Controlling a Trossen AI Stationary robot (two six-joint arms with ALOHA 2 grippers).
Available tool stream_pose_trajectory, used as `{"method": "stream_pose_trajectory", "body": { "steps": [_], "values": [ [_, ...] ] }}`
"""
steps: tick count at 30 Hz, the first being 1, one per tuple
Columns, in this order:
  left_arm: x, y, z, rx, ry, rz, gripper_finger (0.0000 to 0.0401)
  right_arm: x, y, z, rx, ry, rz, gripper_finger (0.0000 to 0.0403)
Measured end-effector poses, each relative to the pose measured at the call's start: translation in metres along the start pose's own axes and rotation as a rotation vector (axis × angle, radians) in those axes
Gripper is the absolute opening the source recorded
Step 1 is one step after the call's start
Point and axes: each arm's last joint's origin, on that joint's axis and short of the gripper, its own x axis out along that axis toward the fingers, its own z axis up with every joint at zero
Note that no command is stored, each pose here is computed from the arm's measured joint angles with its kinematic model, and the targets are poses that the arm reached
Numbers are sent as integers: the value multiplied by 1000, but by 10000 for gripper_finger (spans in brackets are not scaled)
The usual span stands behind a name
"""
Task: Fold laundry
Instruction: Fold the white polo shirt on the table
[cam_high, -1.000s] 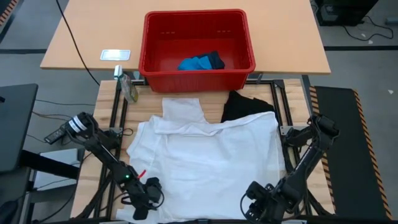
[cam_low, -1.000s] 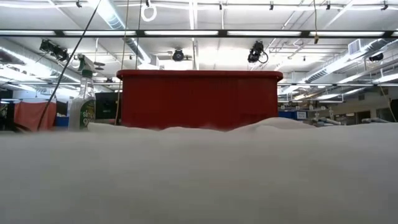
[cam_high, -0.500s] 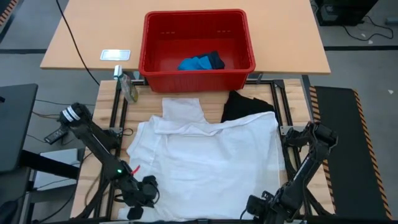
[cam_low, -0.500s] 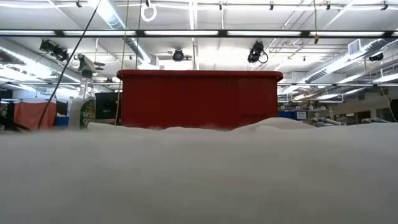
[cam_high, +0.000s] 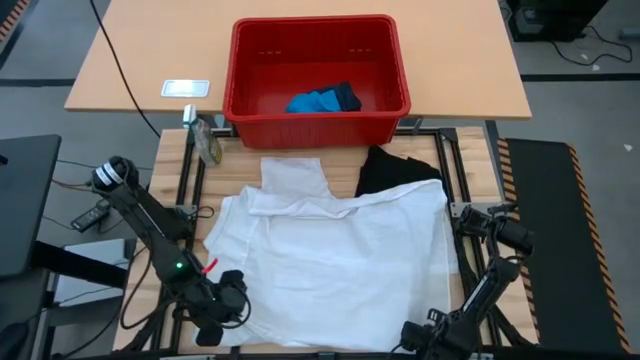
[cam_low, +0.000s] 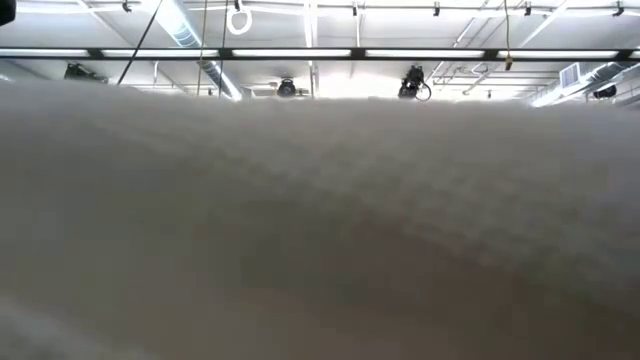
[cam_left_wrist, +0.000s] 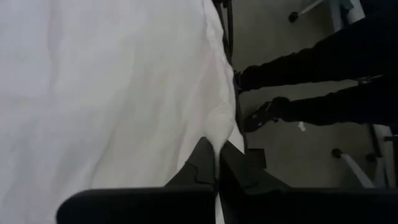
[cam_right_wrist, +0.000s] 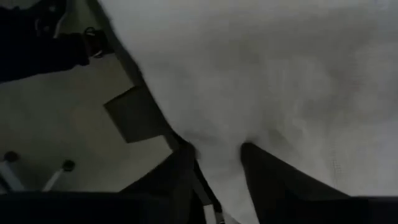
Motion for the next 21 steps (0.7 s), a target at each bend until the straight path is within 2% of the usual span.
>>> {"method": "stream_pose_trajectory", "body": {
  "steps": [2,4,6,9,11,14,18,21],
  "values": [
    [-1,0,-1,-4,6,4,1,2,-1,0,26,8,-17,100],
    [-3,1,-1,-19,23,20,1,1,-2,0,46,28,-21,42],
    [-10,0,2,-23,62,63,0,-3,-1,-1,45,54,-4,14],
    [-25,0,12,-18,113,128,0,-21,2,-3,48,76,35,7],
    [-38,-1,19,5,144,166,0,-46,6,-4,39,80,100,6],
    [-57,-2,34,47,154,196,0,-84,2,-3,50,42,113,4],
    [-78,7,54,101,143,268,0,-132,-21,4,94,-89,34,3],
    [-92,24,67,157,124,430,0,-149,-49,16,137,-164,-132,2]
  ]
}}
